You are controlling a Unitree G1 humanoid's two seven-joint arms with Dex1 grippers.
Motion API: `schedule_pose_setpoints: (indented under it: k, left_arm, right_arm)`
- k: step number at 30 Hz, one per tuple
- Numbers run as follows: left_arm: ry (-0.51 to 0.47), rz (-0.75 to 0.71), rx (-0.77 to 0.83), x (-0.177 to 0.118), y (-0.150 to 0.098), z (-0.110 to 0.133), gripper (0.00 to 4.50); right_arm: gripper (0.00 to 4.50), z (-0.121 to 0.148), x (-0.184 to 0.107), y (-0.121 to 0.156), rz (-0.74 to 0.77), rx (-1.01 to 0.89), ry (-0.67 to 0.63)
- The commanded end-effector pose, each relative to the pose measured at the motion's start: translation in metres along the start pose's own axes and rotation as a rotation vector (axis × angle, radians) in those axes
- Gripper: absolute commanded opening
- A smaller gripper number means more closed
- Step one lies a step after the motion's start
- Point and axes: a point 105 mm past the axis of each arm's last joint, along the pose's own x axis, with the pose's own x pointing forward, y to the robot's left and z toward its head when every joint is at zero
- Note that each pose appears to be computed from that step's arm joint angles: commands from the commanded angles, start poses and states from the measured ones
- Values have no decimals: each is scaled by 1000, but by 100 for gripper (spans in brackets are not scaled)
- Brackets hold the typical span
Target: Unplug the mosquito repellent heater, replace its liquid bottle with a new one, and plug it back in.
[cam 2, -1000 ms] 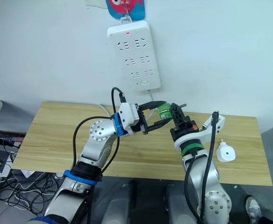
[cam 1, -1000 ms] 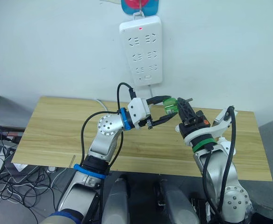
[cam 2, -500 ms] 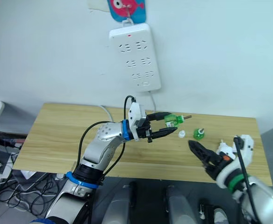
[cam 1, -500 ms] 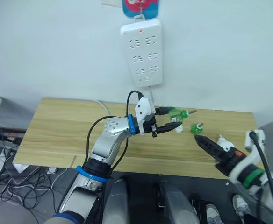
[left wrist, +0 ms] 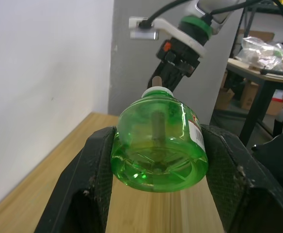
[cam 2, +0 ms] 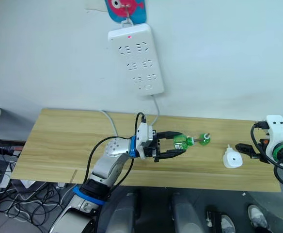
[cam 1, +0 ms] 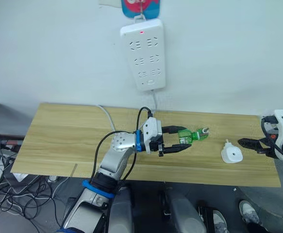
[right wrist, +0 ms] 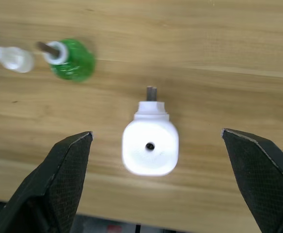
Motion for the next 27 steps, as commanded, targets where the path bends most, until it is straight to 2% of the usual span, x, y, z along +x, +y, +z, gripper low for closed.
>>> schedule_pose_setpoints:
  k: [1, 4, 9, 14, 27]
  left_arm:
    - [-22, -8, 42, -4, -5, 12, 232]
    - [-10, -14, 42, -9, -9, 12, 232]
    - [10, -18, 36, -13, -12, 11, 232]
    - [13, -14, 30, -14, -15, 14, 232]
    - [20, -26, 10, -19, -28, 18, 232]
  right_arm:
    - [446, -11, 3, -13, -70, 3, 102]
    - [446, -18, 6, -15, -78, 39, 159]
    - [446, -16, 14, -8, -63, 44, 185]
    - [446, -20, 19, -14, -102, 62, 215]
    - [446, -24, 34, -11, -104, 120, 232]
